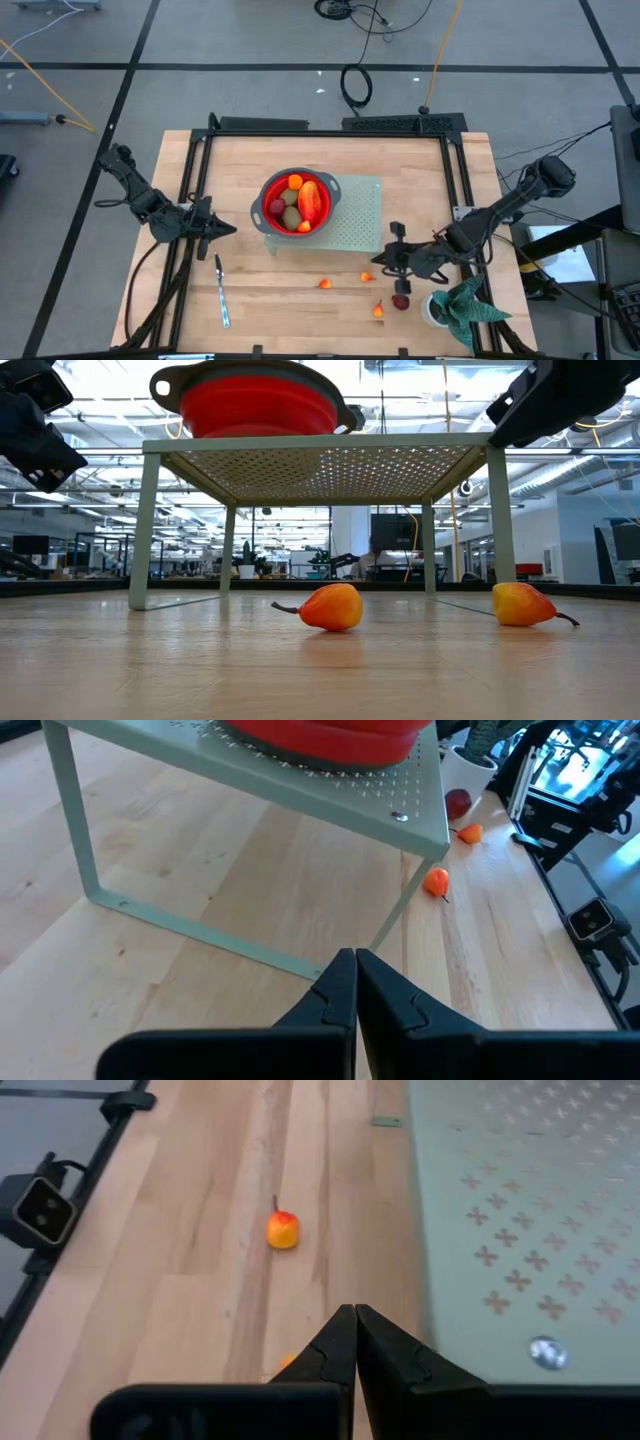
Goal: Pick & Place Fruit
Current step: Put the peach fruit into the strainer
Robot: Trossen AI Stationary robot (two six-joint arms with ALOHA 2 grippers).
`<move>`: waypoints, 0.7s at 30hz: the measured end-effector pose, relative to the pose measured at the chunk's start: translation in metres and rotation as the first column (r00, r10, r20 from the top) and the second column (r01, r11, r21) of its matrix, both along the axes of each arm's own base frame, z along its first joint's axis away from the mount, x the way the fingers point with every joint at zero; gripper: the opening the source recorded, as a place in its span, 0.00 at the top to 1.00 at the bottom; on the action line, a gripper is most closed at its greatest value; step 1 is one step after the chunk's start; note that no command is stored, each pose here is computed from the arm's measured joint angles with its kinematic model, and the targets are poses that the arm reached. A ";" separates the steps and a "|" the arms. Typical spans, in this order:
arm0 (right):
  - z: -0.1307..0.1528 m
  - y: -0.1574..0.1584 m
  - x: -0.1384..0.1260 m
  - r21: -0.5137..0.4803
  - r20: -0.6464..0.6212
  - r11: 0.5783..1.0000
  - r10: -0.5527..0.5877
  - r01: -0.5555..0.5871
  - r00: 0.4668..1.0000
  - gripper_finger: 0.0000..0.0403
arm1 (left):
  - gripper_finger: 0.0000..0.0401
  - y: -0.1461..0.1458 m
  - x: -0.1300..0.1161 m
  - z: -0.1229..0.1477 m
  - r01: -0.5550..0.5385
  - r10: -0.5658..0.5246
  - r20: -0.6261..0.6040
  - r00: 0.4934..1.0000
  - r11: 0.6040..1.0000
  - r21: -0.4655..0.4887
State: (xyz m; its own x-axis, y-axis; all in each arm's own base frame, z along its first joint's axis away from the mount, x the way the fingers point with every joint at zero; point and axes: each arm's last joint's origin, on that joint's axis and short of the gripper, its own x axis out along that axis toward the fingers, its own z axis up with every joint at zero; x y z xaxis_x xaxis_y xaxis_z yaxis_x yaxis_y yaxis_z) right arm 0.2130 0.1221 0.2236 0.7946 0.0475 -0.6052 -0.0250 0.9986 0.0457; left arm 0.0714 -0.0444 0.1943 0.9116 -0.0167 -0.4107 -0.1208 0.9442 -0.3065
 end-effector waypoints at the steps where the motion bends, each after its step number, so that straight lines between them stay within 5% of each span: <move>1: 0.000 -0.001 0.000 -0.002 -0.003 1.000 -0.005 0.005 1.000 0.99 | 0.99 0.000 0.000 0.000 0.000 0.000 0.000 1.000 1.000 0.000; 21: -0.002 -0.007 0.002 -0.037 -0.024 0.999 -0.011 0.010 1.000 0.99 | 1.00 0.001 -0.001 -0.002 0.000 0.000 -0.017 1.000 1.000 0.018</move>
State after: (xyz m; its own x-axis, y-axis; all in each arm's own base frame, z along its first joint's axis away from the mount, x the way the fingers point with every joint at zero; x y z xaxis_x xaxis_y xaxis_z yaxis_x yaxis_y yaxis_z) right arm 0.2151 0.1146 0.2216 0.7802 0.0166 -0.6254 -0.0135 0.9999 0.0097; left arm 0.0706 -0.0436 0.1925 0.9047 -0.0089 -0.4260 -0.1258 0.9496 -0.2870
